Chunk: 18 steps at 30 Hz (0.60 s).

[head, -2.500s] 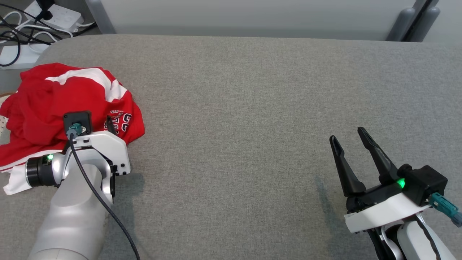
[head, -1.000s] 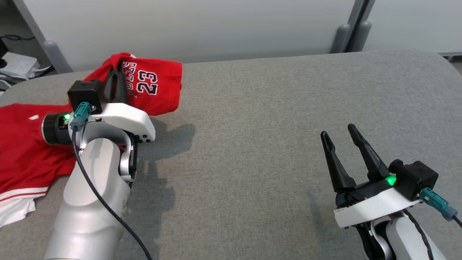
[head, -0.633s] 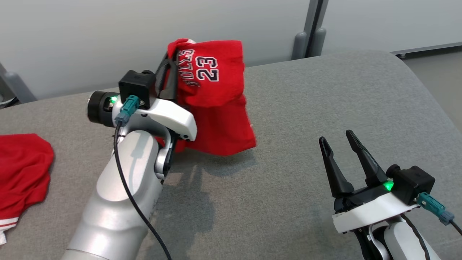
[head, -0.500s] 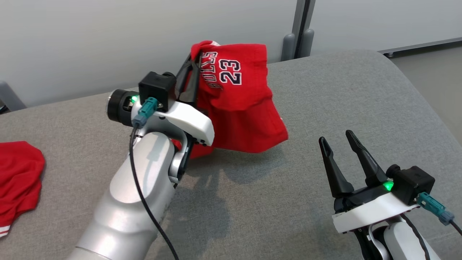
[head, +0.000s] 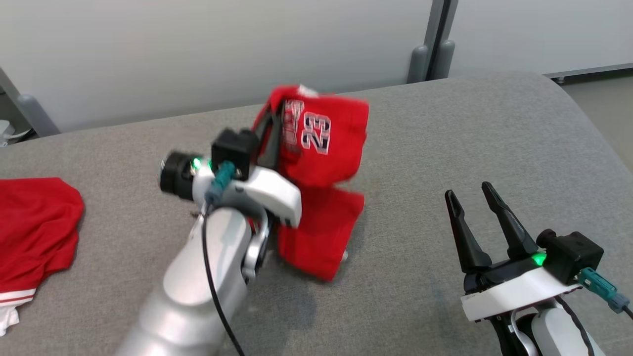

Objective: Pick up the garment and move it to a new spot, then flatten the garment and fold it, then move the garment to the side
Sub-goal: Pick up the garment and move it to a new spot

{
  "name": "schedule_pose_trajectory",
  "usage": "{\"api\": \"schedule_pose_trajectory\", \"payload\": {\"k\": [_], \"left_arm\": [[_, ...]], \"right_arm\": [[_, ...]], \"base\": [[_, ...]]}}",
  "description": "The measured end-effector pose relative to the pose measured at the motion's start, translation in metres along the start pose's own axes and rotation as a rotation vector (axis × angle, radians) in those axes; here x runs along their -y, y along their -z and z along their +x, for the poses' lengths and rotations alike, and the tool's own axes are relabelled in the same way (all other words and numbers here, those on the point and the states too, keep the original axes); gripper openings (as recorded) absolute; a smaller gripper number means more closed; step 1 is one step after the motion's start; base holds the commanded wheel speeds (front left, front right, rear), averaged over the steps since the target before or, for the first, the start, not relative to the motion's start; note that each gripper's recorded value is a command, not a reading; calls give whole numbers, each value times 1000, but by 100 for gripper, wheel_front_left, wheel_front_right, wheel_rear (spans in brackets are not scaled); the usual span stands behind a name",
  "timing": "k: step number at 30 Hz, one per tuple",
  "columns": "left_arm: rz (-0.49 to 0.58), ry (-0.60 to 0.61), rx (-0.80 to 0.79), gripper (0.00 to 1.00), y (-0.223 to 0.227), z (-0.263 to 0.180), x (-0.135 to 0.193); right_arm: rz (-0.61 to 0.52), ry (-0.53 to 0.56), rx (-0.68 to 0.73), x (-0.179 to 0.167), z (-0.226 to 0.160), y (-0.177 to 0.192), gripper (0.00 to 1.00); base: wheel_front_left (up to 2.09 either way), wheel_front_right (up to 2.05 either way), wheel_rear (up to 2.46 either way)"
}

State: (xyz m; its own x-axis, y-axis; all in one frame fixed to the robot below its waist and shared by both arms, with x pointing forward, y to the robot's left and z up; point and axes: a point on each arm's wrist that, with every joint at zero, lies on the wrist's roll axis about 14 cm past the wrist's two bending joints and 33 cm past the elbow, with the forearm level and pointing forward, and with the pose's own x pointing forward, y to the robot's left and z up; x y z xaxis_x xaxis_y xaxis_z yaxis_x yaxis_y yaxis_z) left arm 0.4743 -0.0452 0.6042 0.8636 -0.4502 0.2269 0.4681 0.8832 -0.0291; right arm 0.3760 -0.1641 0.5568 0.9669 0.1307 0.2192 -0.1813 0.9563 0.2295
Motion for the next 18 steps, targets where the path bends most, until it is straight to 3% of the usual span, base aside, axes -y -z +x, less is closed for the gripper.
{"api": "schedule_pose_trajectory", "payload": {"k": [11,18], "left_arm": [[-94,76,-496,0,145,-112,35],[-95,81,-670,0,181,-149,37]], "right_arm": [[7,3,-26,3,6,11,100],[11,4,-48,3,5,18,100]], "base": [[0,0,0],[0,0,0]]}}
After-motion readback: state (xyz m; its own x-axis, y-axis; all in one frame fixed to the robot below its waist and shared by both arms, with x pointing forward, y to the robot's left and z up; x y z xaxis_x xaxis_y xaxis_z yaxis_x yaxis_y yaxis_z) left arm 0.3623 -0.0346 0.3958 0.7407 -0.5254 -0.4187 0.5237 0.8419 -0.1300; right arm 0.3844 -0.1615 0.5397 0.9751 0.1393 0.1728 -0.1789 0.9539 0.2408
